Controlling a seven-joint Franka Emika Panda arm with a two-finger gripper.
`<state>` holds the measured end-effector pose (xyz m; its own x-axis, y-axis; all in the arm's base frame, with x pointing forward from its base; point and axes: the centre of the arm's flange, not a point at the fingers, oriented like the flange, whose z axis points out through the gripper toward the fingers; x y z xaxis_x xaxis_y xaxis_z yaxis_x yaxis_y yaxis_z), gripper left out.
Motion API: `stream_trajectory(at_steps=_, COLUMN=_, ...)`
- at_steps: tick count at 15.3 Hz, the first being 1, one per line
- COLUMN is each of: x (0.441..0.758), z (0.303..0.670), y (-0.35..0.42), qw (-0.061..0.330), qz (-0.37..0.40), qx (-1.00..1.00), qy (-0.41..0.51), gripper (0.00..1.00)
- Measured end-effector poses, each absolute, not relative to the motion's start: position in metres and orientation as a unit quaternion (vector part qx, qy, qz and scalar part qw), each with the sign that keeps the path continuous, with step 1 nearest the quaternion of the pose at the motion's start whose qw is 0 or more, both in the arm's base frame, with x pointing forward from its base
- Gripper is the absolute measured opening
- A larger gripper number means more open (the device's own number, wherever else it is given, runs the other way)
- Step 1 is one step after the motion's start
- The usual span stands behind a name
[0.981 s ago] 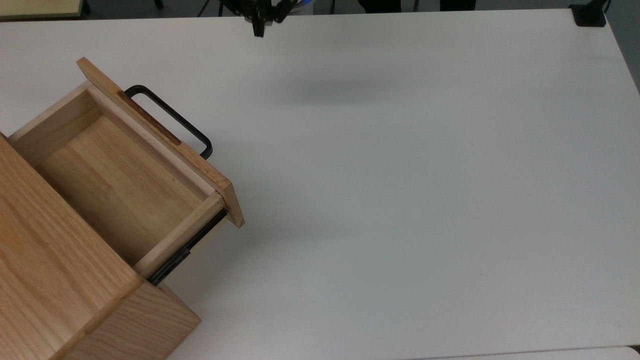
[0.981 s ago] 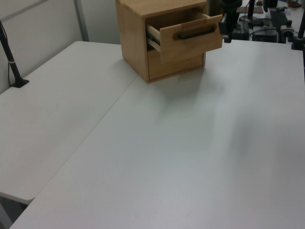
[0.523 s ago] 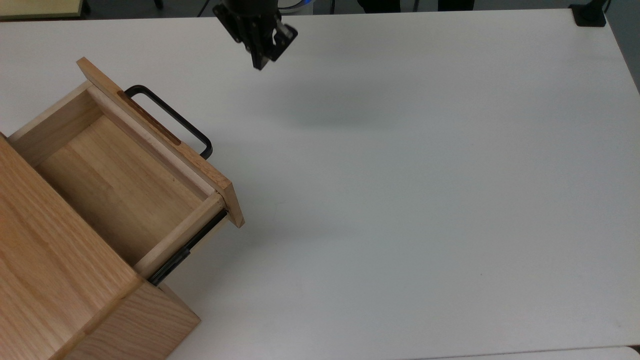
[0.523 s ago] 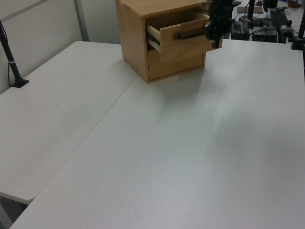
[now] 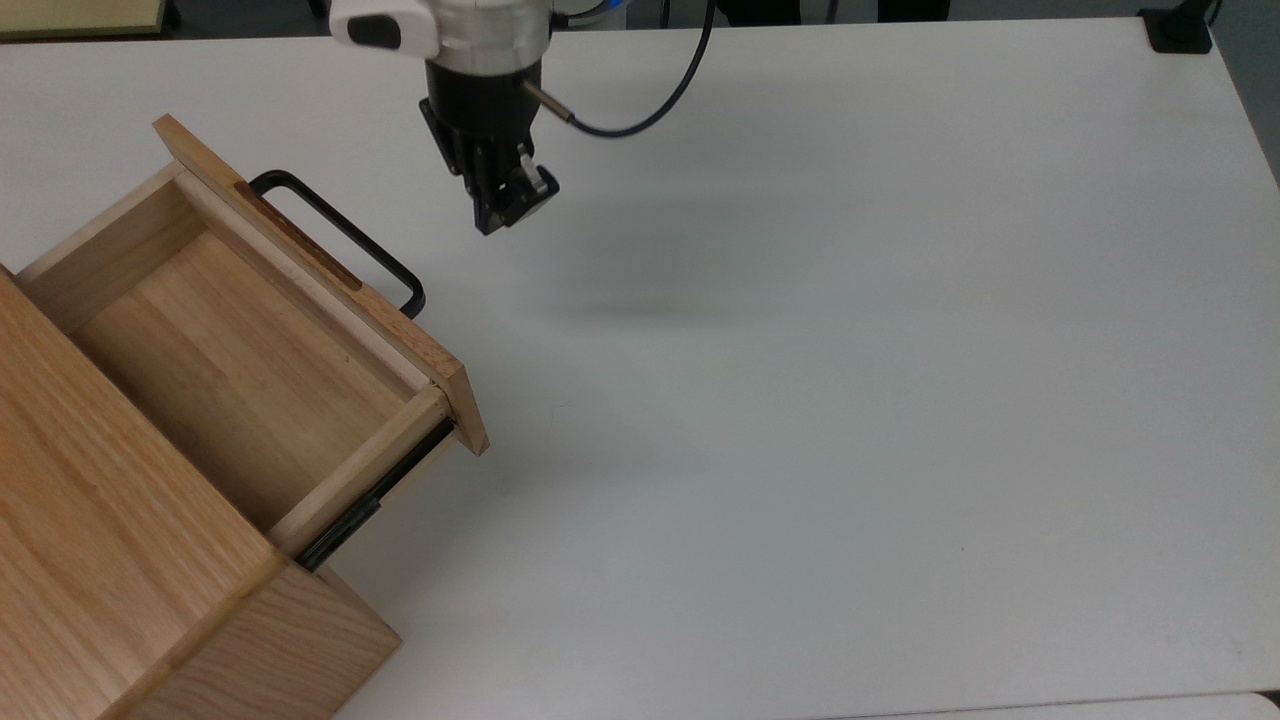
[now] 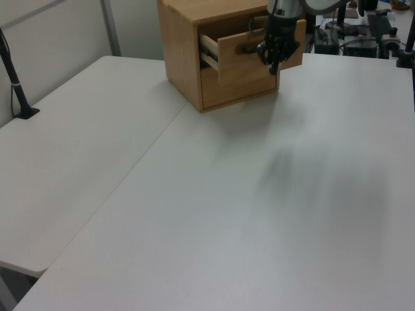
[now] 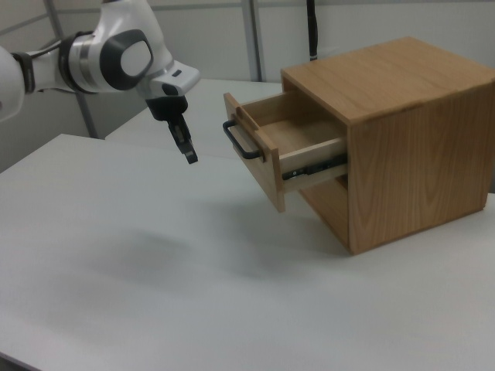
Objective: Close the drawer by sliding it
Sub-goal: 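Lower the gripper down to the drawer's black bar handle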
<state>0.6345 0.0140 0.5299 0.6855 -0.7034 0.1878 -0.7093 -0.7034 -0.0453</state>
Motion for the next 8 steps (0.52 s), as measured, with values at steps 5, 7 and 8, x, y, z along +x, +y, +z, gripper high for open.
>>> stream_trajectory(at_steps=5, x=0.655, z=0.517, y=-0.008, qw=0.026, qz=0.118, qx=0.909, qy=-0.398, gripper=0.04)
stream_trajectory(at_steps=7, x=0.662, z=0.519, y=-0.02, qw=0.023, qz=0.138, qx=0.905, qy=-0.402, gripper=0.04)
stream_trajectory(at_steps=8, x=0.665, z=0.519, y=-0.027, qw=0.029, qz=0.152, qx=0.904, qy=-0.4, gripper=0.04)
